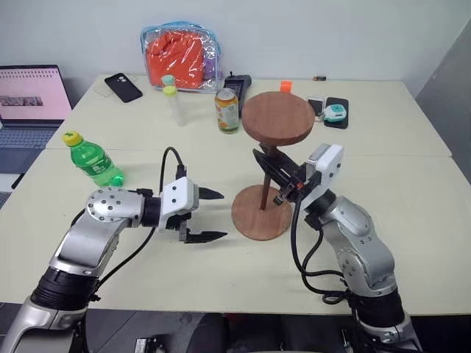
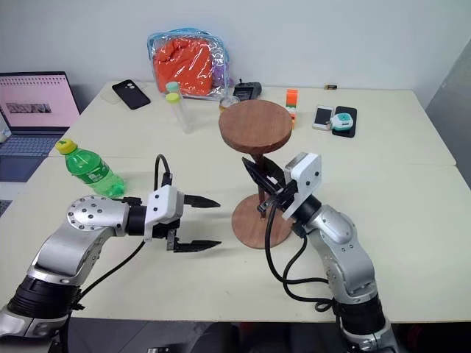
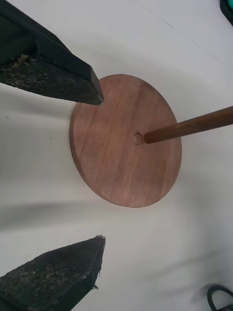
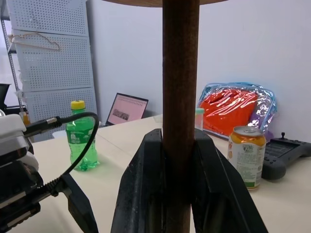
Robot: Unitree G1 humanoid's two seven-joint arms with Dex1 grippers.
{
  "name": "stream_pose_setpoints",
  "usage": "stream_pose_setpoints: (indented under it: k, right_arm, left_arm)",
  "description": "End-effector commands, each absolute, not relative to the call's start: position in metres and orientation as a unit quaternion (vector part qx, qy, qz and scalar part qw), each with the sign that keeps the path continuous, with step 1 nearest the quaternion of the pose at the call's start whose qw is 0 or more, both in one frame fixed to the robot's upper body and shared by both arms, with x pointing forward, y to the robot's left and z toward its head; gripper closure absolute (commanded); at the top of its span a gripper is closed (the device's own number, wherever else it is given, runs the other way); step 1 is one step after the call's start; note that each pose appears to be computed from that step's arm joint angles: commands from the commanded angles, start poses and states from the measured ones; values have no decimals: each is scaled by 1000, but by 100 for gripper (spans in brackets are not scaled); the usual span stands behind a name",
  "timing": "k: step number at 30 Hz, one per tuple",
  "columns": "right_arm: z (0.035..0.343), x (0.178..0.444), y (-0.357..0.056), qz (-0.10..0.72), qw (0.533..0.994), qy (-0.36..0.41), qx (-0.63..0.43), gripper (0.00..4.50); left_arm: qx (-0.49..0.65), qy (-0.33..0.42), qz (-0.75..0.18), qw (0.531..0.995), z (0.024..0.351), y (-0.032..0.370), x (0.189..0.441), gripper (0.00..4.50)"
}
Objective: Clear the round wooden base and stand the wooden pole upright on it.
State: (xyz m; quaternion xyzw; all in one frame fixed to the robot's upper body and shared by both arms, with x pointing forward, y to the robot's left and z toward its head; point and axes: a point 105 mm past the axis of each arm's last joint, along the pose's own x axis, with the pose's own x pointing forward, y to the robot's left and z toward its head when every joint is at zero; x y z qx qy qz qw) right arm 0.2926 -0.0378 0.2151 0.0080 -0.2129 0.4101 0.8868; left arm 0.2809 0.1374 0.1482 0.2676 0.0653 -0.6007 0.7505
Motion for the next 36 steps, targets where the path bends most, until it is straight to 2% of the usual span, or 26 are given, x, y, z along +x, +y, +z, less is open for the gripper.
stream_pose_setpoints:
  k: [1, 22, 36]
  right_arm:
    - [219, 289, -37, 412, 880, -238, 5, 425]
    - [198, 291, -29, 431, 877, -213, -16, 425]
    - [159, 309, -35, 403, 908, -108, -25, 425]
  left_arm:
    - [267, 54, -608, 745, 158, 130, 278, 0]
    - [269, 59, -600, 751, 157, 133, 278, 0]
    - [250, 53, -585, 770, 158, 139, 282, 0]
